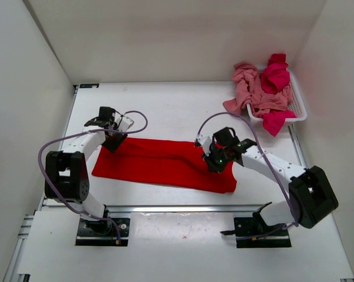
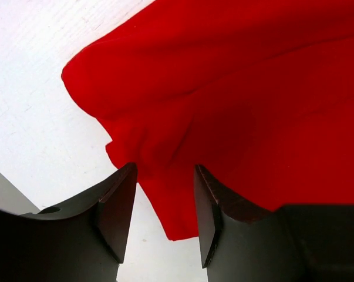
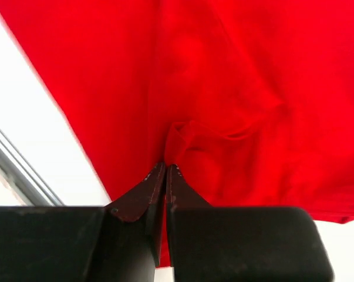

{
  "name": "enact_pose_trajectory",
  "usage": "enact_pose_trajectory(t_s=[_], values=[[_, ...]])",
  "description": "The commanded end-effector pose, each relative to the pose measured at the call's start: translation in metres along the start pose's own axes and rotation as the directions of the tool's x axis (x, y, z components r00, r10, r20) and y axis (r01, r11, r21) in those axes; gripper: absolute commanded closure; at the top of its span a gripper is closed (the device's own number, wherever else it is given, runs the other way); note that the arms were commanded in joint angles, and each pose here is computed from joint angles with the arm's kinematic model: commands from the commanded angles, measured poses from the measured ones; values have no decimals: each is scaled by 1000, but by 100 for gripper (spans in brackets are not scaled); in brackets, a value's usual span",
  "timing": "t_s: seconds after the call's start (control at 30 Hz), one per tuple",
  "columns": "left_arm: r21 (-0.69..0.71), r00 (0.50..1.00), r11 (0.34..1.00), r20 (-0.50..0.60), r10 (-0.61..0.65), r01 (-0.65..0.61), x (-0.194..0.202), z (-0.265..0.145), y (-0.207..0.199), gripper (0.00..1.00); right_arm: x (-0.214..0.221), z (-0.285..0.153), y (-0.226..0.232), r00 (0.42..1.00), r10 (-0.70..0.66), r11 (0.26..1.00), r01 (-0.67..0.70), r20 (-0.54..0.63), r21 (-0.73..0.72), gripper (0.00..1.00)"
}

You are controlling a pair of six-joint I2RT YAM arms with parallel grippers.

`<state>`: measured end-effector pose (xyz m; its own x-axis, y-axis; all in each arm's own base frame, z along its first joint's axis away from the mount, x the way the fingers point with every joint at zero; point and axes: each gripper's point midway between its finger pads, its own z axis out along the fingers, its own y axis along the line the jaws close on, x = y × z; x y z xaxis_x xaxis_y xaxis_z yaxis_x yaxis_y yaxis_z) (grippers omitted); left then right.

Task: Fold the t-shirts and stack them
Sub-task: Fold the other side of the tshirt into a rectangle

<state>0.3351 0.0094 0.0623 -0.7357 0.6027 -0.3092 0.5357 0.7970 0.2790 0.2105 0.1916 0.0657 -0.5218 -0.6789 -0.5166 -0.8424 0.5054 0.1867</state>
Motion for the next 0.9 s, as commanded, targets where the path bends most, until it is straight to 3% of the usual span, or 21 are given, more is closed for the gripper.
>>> enact_pose_trajectory(t_s=[0.0,0.17,0.37,0.4,0.47,0.63,0.73,0.87], values=[[-21,1000,1000,-2,17,-17,-4,-4,3,45,3,-6,6,979,-201,979,200,30,42,100],[-10,998,998,9,58,-58,-19,-12,-1,46,11,-7,32,958,-282,958,284,42,-49,100],[-25,981,982,33,189,-188,-44,-18,-18,45,7,1,30,945,-321,946,323,61,-26,100],[-20,980,981,30,195,-195,-44,-19,-20,46,3,2,32,942,-327,944,329,73,-27,98],[-10,969,970,45,243,-242,-52,-23,-29,45,6,6,32,946,-320,946,323,59,-41,73],[-61,961,959,7,276,-276,-44,-19,-22,44,21,-7,50,955,-293,946,296,47,-131,51],[-50,962,962,34,270,-268,-50,-22,-23,45,8,-24,41,974,-198,973,209,107,-102,49],[-39,916,929,155,369,-368,-100,-46,-63,45,-23,-56,-8,975,25,1000,-28,221,10,49]])
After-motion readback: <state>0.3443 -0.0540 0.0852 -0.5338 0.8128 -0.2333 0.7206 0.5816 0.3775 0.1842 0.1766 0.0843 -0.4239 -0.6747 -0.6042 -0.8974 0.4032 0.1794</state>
